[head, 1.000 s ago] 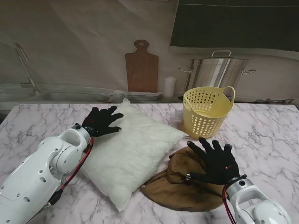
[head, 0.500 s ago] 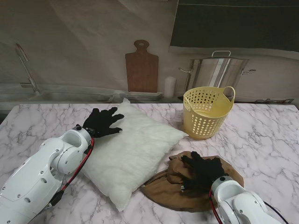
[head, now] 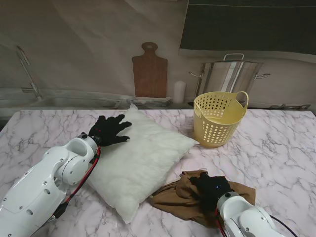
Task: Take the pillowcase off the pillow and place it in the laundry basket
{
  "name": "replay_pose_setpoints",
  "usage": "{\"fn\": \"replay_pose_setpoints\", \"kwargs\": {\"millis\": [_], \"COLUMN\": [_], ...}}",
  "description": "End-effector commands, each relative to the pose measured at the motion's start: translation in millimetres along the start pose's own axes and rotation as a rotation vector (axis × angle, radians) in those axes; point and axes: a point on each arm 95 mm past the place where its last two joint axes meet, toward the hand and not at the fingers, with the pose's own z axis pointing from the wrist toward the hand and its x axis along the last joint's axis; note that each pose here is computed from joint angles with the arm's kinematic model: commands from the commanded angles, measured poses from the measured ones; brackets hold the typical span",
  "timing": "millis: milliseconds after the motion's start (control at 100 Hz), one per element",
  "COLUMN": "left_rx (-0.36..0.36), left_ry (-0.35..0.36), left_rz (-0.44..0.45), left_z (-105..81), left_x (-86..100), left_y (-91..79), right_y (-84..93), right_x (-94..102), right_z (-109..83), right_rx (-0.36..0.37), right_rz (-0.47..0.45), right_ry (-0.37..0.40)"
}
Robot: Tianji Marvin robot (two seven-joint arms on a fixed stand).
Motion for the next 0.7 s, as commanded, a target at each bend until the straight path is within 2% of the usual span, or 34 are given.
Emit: {"fn": "replay_pose_setpoints", "kwargs": {"millis": [0, 140, 320, 400, 460, 620, 690], "left_rx": [-0.014, -0.016, -0.011, -0.009, -0.007, -0.003, -0.004], "left_ry": [0.001, -0.004, -0.004, -0.005, -0.006, -0.010, -0.009], "left_rz": [-0.004, -0.007, -0.010, -0.012, -0.014, -0.021, -0.024], "left_z": [0.8, 0.4, 0.9, 1.1, 1.3, 1.9, 2.7], "left_x": [2.2, 2.1, 1.5, 1.1, 0.7, 0.4, 1.1], "left_y": [0.4, 0.4, 0.1, -0.3, -0.6, -0.7, -0.5], "right_y": [-4.9, -4.2, 4.2, 14.4, 24.0, 53.3, 66.6], "right_x": [-1.0, -2.3, -8.5, -15.8, -23.7, -45.5, -56.1], "right_z": [2.0, 5.1, 0.9, -6.9, -12.9, -26.3, -28.4], "right_rx": [0.013, -0.044, -0.174, -0.232, -0.306, -0.512, -0.564], "right_rz": [0.006, 0.046, 0.103, 0.127, 0.127, 0.088, 0.079], "right_ry": [-0.001, -0.003, -0.037, -0.064, -0.092, -0.164, -0.188]}}
